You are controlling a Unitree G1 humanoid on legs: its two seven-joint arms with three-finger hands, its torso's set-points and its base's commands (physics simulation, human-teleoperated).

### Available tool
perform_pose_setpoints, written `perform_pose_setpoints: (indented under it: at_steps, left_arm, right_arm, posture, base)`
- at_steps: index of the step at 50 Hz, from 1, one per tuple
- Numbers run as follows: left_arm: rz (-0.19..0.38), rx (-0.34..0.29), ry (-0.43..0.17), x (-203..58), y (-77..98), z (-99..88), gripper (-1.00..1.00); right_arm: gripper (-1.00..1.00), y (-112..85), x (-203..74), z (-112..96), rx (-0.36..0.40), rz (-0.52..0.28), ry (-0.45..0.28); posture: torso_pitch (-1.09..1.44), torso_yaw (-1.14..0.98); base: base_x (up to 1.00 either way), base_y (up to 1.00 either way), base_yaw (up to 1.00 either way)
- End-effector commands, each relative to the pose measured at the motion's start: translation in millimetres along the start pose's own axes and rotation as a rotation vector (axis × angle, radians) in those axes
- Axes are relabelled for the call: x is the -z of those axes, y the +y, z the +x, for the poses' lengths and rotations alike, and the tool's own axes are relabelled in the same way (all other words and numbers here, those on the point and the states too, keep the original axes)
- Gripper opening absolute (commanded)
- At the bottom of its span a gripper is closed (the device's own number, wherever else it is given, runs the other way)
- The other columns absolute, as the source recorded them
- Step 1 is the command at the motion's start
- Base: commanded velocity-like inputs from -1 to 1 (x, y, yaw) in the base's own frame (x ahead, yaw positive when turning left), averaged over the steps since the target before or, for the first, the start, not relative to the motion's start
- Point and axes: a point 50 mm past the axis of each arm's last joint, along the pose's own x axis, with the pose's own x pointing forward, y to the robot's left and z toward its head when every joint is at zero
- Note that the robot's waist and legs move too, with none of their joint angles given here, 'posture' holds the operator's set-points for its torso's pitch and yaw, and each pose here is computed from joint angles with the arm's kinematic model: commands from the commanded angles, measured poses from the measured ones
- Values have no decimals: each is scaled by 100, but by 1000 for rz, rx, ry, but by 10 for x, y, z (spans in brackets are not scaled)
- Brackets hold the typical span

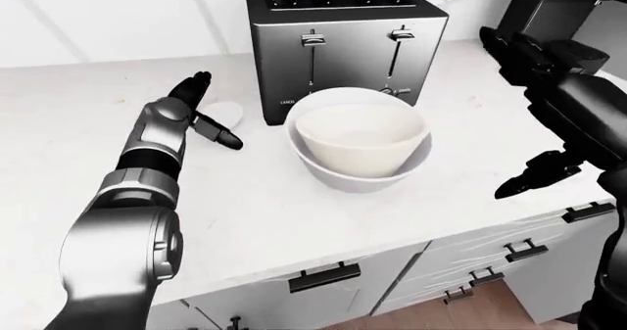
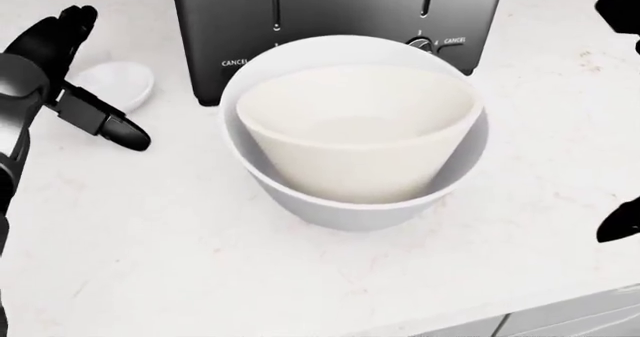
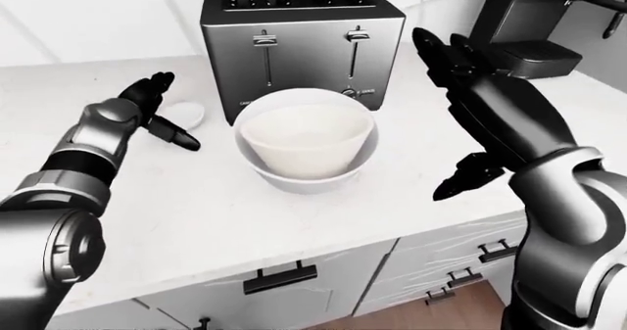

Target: Stack the bowls from largest to smallest.

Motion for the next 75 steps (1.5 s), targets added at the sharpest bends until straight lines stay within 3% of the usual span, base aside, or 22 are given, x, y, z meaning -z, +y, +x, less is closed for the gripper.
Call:
perform_pose_setpoints:
  at_steps: [1, 12, 34, 44, 66, 75]
  left_arm:
    - [7, -60, -91, -253, 161, -55, 100]
    - [-10, -60, -59, -194, 147, -45, 100]
    - [9, -42, -50, -148, 69, -22, 98]
    - [16, -31, -61, -166, 56, -22, 56]
    - [83, -21, -68, -33, -106, 20, 1]
    - [86, -55, -127, -169, 29, -21, -23]
  right_arm:
    - [100, -115, -40, -33, 63, -35, -14]
    - [100, -106, -24, -26, 65, -34, -12]
    - [100, -62, -15, -22, 65, -30, -9]
    - [100, -36, 3, -22, 65, -27, -8]
    - [100, 33, 19, -36, 60, -18, -8]
    - [100, -6, -22, -44, 63, -16, -13]
  posture:
    - [0, 0]
    - [0, 0]
    - [0, 0]
    - [0, 0]
    - [0, 0]
    - [0, 0]
  base:
    - [0, 0, 0]
    - [0, 0, 0]
    - [0, 0, 0]
    - [0, 0, 0]
    - [0, 0, 0]
    - [0, 0, 0]
